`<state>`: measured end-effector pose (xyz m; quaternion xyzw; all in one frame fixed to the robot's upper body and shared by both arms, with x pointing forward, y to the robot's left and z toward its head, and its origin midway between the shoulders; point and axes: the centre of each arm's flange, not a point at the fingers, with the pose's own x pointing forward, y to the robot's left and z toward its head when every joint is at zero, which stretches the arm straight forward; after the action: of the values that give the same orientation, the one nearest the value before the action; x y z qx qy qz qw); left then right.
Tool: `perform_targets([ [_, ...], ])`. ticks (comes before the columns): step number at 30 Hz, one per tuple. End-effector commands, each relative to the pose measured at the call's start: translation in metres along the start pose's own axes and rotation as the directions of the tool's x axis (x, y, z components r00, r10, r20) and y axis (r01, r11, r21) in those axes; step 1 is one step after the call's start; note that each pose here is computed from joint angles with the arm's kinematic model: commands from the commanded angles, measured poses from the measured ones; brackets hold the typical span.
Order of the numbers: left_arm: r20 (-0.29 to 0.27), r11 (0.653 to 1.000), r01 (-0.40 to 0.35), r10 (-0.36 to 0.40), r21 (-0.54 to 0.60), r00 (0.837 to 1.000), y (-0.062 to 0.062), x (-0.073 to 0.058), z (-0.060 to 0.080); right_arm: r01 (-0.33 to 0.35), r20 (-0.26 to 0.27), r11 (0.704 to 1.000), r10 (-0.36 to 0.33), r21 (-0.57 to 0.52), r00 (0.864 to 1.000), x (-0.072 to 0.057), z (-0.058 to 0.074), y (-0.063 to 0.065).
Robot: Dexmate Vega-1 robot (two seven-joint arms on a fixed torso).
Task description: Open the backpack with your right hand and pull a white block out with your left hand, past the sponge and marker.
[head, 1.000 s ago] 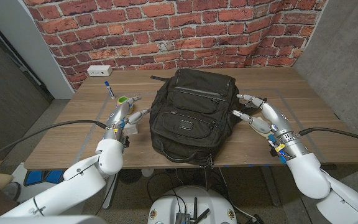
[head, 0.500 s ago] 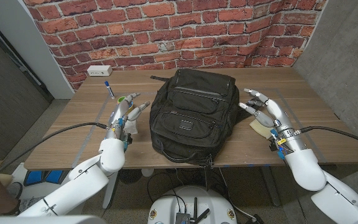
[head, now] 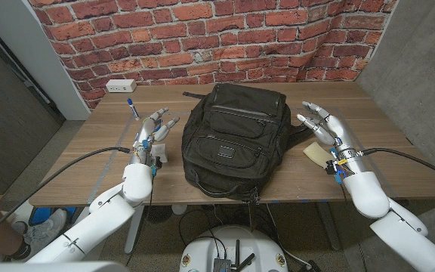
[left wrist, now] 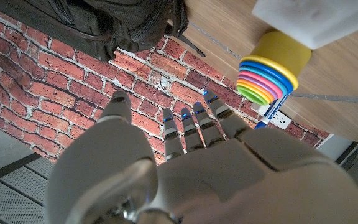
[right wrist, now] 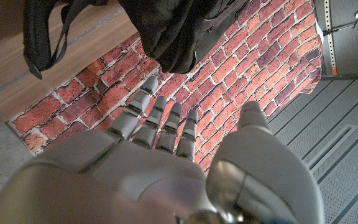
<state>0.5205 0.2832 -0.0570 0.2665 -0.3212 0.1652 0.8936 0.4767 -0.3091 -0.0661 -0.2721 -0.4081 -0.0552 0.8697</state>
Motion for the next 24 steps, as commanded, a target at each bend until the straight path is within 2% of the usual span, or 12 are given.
perform_targets([
  [1, -0.031, 0.992, 0.018, -0.022, -0.124, 0.999, -0.012, 0.017, -0.024, 0.007, -0.033, 0.995, -0.004, 0.096, 0.999, 0.020, -0.019, -0.006],
  [17, -0.030, 0.969, 0.006, -0.014, -0.248, 0.999, -0.026, 0.038, -0.033, 0.015, -0.072, 0.972, 0.002, 0.232, 0.997, 0.039, -0.046, -0.010],
  [24, -0.020, 0.959, 0.024, -0.031, -0.283, 0.999, -0.033, 0.045, -0.039, 0.024, -0.092, 0.954, 0.004, 0.300, 0.996, 0.044, -0.057, -0.007],
])
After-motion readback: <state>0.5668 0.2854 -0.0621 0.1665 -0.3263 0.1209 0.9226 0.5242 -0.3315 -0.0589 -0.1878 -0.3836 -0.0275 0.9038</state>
